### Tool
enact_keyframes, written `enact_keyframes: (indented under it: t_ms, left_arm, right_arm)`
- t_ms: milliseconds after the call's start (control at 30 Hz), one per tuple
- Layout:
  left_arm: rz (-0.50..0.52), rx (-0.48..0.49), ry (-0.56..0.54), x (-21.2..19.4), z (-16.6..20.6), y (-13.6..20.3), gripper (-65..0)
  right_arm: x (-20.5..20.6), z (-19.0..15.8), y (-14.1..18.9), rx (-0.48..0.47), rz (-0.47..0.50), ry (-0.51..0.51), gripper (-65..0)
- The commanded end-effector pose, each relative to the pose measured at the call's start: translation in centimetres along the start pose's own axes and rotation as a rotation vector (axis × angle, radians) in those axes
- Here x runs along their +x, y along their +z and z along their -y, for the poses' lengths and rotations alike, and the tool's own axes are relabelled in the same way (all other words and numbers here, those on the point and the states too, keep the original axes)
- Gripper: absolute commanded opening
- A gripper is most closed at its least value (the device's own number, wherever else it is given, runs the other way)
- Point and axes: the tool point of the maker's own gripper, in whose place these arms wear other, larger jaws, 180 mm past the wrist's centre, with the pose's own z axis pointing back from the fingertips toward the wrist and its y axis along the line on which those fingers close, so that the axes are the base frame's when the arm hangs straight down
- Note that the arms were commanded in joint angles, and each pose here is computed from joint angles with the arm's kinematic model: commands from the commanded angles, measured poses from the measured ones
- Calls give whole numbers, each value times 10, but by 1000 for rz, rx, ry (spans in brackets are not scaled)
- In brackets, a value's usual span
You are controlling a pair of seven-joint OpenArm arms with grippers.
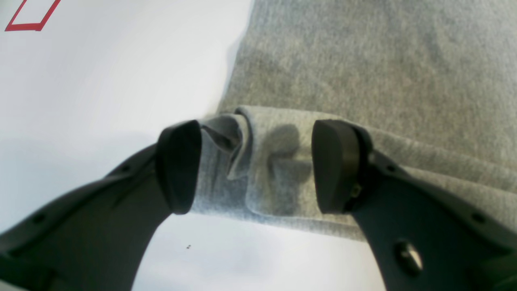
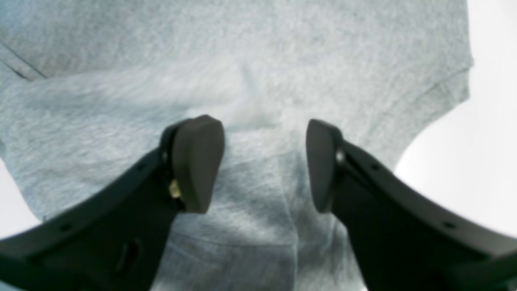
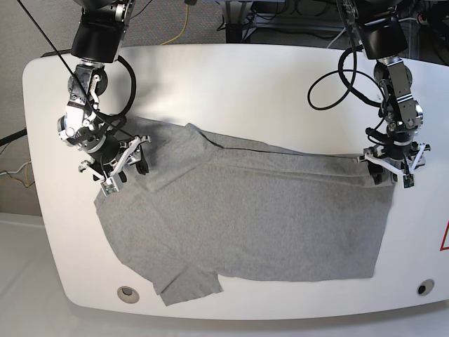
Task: Fold the T-shirt properly
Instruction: 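Lower both grippers and open them, releasing the folded edge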
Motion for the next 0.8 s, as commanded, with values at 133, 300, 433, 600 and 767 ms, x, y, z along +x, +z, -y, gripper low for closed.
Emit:
enact_keyframes:
  t_ms: [133,300,433,600,767]
  left_arm:
    - [91,18,-14,33,-8,3,-241]
    - [142,23,-27,53,-8,10,-241]
    - [183,35,-47,69,-14,16,-241]
    - [204,42,-61,78,-17,20,-241]
    - [199,81,-77,75,-34,26,-241]
  right_arm:
    - [20,7,4,-12,60,14,-326]
    - [21,7,5,-14,61,18,-326]
    - [21,9,6,-17,59,21,-326]
    - [20,16,9,-30,52,34,-328]
    - [12,16,11,-29,36,33,-328]
